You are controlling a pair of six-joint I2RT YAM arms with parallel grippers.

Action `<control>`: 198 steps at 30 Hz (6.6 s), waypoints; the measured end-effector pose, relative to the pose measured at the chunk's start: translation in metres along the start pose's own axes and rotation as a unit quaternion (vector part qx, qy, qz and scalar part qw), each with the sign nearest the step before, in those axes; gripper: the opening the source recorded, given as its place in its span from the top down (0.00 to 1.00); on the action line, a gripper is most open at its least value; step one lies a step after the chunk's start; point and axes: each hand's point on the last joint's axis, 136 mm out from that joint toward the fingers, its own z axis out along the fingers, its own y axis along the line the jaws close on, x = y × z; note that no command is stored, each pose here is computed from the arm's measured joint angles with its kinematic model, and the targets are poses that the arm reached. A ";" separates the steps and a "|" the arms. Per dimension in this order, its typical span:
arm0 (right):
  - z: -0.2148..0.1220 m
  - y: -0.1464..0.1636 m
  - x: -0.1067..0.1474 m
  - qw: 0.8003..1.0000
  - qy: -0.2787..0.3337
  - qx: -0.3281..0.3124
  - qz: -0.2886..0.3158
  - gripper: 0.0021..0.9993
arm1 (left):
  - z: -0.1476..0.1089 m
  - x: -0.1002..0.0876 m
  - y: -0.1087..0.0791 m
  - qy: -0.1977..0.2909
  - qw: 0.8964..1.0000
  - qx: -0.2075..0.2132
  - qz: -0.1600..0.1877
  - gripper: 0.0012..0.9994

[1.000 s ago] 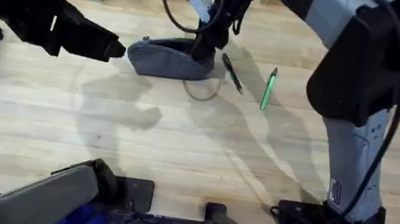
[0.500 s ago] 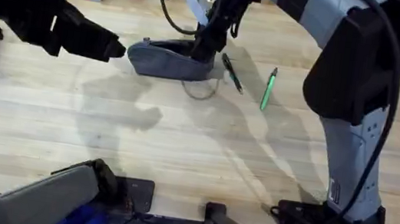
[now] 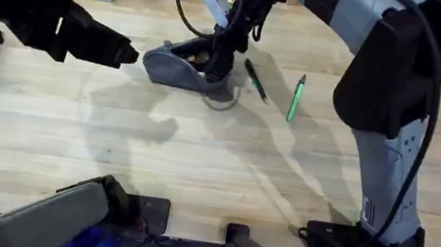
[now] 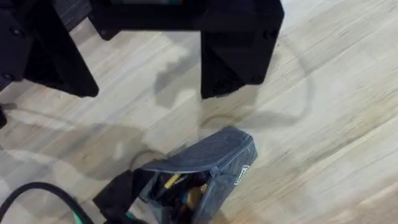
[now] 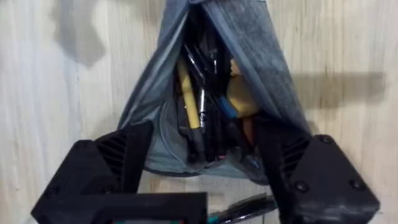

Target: Unzip the bag, pick up the pens from the table one at a time and place them inside, then zip the bag closed.

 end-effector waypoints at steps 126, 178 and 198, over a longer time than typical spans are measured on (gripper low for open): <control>-0.235 0.068 0.154 0.693 -0.024 0.217 0.688 0.00 | 0.000 0.000 0.000 0.000 1.000 0.000 0.000 0.00; -0.061 0.028 0.226 0.584 0.057 0.214 0.781 0.06 | 0.000 0.000 0.000 0.000 1.000 0.000 0.000 0.00; -0.054 0.025 0.226 0.585 0.067 0.230 0.775 0.47 | 0.000 0.000 0.000 0.000 1.000 0.000 0.000 0.00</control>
